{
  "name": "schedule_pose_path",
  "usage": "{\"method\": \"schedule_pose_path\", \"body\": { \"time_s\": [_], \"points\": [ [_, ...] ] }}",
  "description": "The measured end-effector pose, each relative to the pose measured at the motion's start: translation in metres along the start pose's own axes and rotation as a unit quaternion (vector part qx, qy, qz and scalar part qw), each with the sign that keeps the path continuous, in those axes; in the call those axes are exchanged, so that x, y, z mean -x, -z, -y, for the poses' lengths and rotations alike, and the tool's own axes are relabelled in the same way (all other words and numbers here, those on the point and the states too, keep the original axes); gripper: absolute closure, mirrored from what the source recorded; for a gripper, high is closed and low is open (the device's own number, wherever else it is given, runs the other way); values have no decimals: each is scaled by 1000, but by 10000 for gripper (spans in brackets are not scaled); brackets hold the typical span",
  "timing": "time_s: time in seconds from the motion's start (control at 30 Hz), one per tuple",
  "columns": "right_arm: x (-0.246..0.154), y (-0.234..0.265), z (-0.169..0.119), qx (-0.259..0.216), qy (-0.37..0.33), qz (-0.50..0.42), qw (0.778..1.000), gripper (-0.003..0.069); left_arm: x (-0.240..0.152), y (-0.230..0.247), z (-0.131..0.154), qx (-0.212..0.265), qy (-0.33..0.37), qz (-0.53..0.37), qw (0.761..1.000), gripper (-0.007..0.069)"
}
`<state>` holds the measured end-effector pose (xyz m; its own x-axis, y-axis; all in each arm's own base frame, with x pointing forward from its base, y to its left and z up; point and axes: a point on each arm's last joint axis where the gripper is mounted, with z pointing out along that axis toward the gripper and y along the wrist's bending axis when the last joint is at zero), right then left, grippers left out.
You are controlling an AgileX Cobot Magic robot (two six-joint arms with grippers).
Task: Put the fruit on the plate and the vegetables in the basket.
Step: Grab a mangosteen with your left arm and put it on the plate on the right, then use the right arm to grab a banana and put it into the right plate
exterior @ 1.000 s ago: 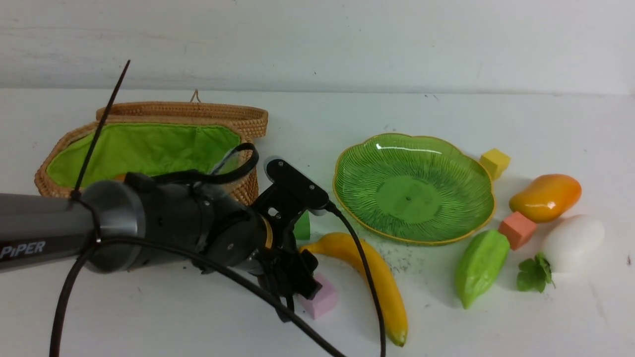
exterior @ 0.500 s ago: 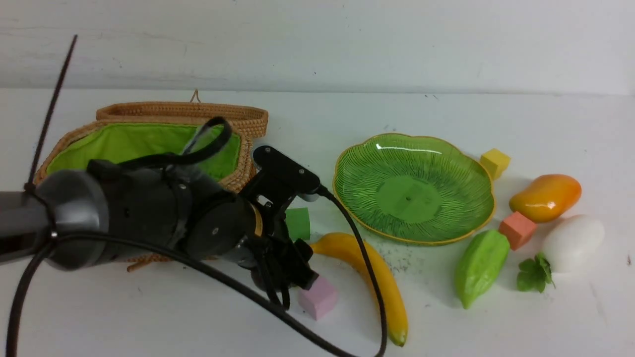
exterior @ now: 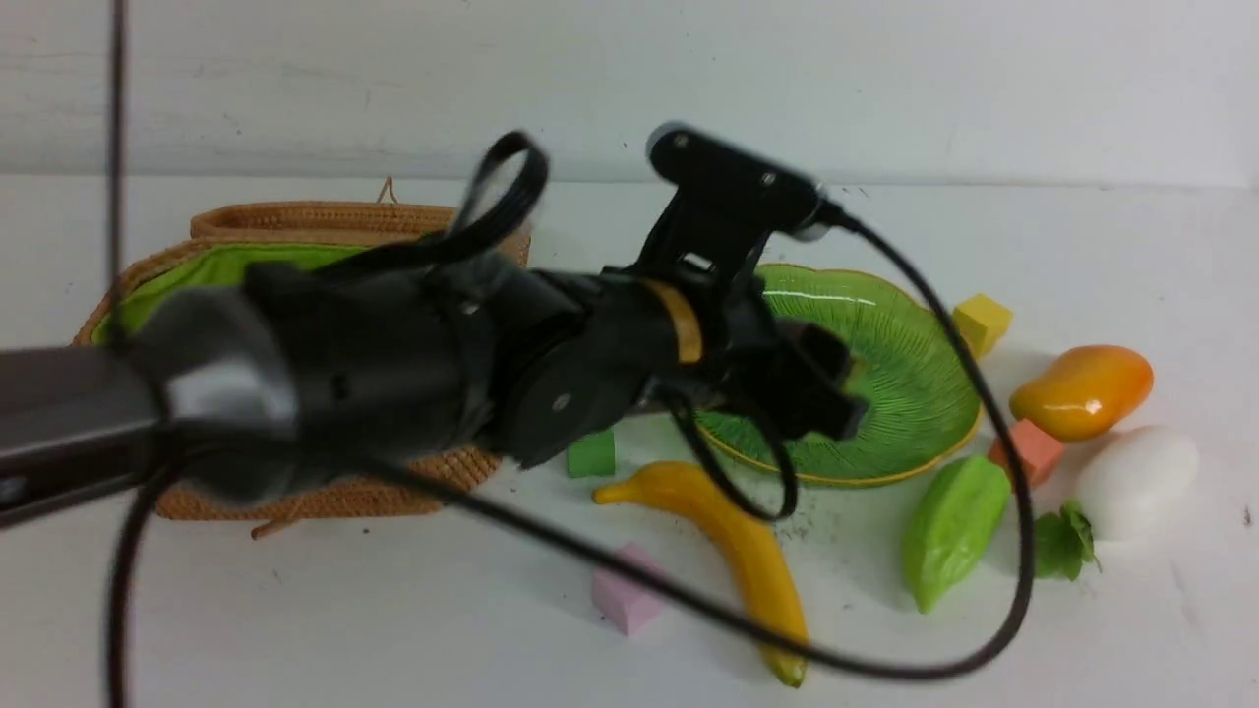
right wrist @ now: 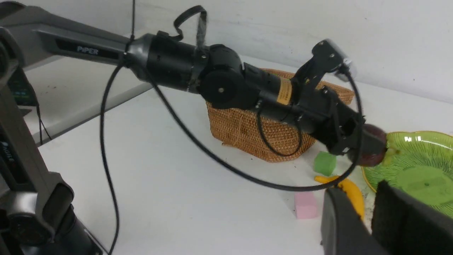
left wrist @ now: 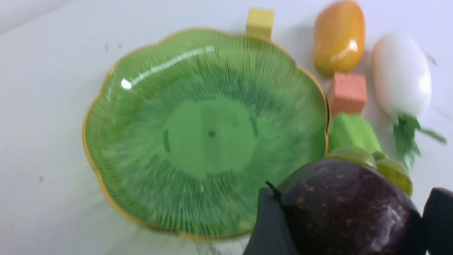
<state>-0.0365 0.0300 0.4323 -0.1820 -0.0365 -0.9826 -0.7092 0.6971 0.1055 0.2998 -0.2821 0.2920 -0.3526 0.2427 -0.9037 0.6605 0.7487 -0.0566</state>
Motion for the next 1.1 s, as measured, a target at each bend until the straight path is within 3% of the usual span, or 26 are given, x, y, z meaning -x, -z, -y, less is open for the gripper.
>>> {"method": "schedule_pose_path", "body": {
  "time_s": [0.23,0.37,0.5,0.7,0.87,0.97,1.0,1.03,1.1],
  "points": [
    [-3,0,-1,5,-5,-19,1000,499,10,-86,-12,19,12,-41,999,128],
    [-7,0,-2,9,-5,-36,999,499,6,-116,-22,29,31,-48,998,34],
    [-7,0,-2,10,-5,-41,999,496,5,-125,-24,31,35,-50,998,-38],
    [-8,0,-1,8,-4,-44,999,495,10,-118,-23,34,38,-64,997,-10],
    [-9,0,-2,9,-4,-49,999,491,30,-77,-20,41,73,-134,987,204],
    [-10,0,-2,10,-4,-54,998,489,46,-28,-14,40,110,-206,971,475],
    [-10,0,-2,10,-4,-54,998,489,47,-26,-13,39,113,-216,969,508],
    [-11,0,-2,11,-4,-58,998,489,47,-13,-11,34,122,-251,960,598],
    [-12,1,-2,12,-3,-67,998,489,42,-4,-5,28,127,-296,946,638]
  ]
}}
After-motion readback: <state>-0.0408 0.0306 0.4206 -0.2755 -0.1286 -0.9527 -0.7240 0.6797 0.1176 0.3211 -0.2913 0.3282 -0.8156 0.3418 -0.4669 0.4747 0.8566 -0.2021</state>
